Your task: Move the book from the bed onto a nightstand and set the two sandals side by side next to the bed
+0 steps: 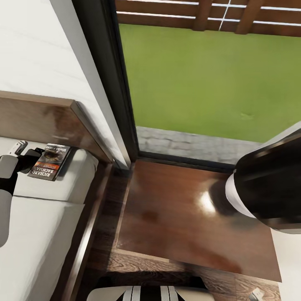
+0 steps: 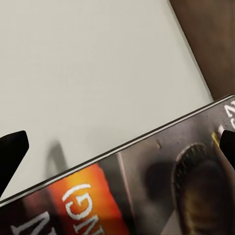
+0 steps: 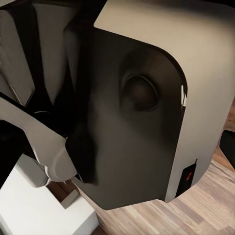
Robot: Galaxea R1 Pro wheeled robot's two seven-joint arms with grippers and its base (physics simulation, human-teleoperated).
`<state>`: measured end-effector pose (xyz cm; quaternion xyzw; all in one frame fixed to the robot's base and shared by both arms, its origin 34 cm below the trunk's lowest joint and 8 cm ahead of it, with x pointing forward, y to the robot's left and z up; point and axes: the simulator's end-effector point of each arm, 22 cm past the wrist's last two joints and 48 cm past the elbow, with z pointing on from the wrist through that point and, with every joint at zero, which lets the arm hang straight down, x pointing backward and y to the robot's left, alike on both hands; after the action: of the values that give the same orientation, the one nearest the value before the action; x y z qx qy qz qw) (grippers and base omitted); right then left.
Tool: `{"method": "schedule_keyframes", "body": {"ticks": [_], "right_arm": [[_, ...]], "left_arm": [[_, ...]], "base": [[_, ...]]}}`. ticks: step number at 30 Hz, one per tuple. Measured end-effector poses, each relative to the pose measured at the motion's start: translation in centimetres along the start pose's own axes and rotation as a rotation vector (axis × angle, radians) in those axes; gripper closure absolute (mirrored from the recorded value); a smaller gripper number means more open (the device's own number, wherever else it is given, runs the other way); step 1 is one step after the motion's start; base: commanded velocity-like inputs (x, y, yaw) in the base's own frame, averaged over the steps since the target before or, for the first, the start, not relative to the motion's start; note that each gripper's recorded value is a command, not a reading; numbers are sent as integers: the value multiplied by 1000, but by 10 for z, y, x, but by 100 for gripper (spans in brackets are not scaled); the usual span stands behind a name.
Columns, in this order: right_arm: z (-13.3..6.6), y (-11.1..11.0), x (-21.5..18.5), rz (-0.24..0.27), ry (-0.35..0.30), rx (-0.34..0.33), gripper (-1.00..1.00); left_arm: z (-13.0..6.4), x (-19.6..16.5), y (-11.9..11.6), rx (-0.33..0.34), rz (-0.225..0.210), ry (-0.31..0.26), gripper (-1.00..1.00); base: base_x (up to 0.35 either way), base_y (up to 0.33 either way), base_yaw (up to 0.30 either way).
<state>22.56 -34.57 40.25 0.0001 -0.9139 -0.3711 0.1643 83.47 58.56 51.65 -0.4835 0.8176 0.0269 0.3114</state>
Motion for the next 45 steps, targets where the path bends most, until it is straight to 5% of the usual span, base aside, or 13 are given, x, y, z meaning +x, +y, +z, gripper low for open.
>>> {"method": "schedule_keyframes", "body": {"ticks": [45], "right_arm": [[-1,2,0,-1,0,-7,-100]], "left_arm": [[-1,2,-1,6,-14,7,-100]], "base": [[0,0,-42]]}}
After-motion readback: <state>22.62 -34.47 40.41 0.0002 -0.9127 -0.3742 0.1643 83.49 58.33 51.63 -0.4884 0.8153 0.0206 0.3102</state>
